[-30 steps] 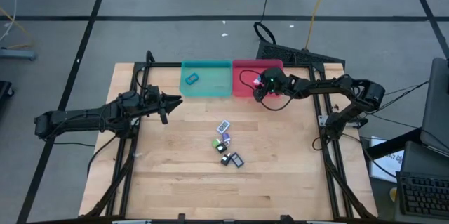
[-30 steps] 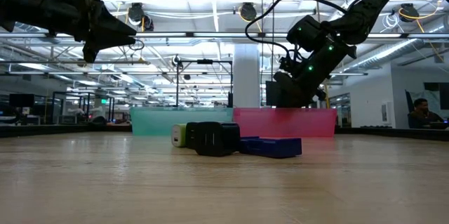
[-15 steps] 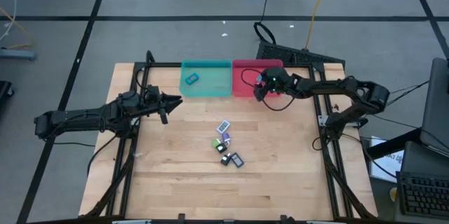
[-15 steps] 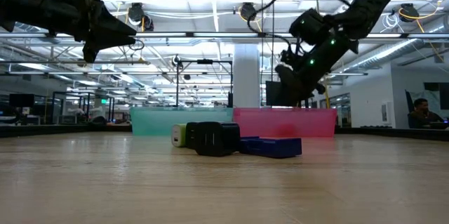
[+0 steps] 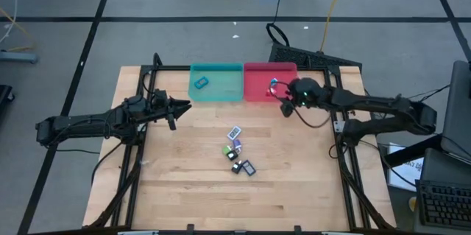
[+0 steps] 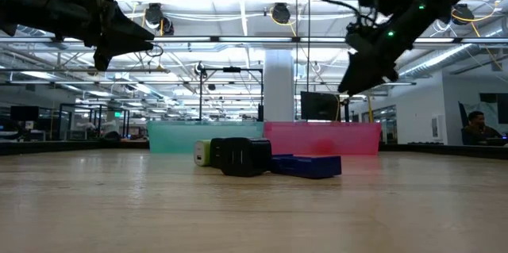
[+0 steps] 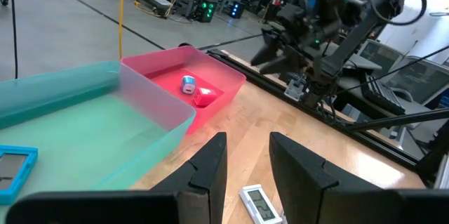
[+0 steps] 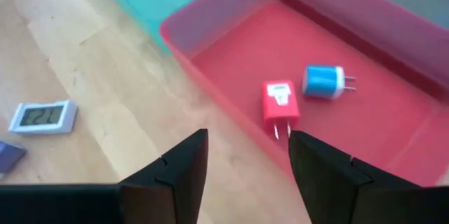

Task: Sort charging adapters and watches
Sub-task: Put the white watch in the blue bin

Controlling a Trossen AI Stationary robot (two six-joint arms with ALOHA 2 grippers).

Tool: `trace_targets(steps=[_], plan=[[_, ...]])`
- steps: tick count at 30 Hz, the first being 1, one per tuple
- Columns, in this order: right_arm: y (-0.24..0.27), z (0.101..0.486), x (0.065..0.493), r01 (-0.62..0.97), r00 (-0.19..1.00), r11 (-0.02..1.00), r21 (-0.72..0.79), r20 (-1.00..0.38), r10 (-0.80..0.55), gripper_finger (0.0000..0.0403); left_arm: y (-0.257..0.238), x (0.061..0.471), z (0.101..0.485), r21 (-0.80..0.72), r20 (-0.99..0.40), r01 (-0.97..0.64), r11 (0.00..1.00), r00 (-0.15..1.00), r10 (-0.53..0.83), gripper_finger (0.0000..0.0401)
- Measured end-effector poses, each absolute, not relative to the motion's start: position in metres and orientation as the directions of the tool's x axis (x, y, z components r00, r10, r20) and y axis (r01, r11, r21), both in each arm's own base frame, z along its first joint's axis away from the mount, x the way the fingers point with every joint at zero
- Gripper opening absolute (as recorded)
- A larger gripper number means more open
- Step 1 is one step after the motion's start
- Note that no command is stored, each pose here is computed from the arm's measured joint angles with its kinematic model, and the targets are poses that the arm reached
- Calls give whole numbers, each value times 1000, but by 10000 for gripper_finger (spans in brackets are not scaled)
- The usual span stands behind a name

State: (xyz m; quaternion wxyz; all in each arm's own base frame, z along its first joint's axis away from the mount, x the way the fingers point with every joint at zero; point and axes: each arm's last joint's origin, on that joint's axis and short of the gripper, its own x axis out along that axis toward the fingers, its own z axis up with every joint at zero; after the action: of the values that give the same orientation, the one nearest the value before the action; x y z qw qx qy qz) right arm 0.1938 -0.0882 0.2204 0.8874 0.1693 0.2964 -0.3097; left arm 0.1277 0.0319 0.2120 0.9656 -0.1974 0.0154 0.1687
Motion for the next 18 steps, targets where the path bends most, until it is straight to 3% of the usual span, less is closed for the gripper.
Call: trace_targets(steps=[18], plan=[[-37,167,141,520,806,824,223,-447,-387,162,32,128,212,-376,-96,-332,865,943,320,108]])
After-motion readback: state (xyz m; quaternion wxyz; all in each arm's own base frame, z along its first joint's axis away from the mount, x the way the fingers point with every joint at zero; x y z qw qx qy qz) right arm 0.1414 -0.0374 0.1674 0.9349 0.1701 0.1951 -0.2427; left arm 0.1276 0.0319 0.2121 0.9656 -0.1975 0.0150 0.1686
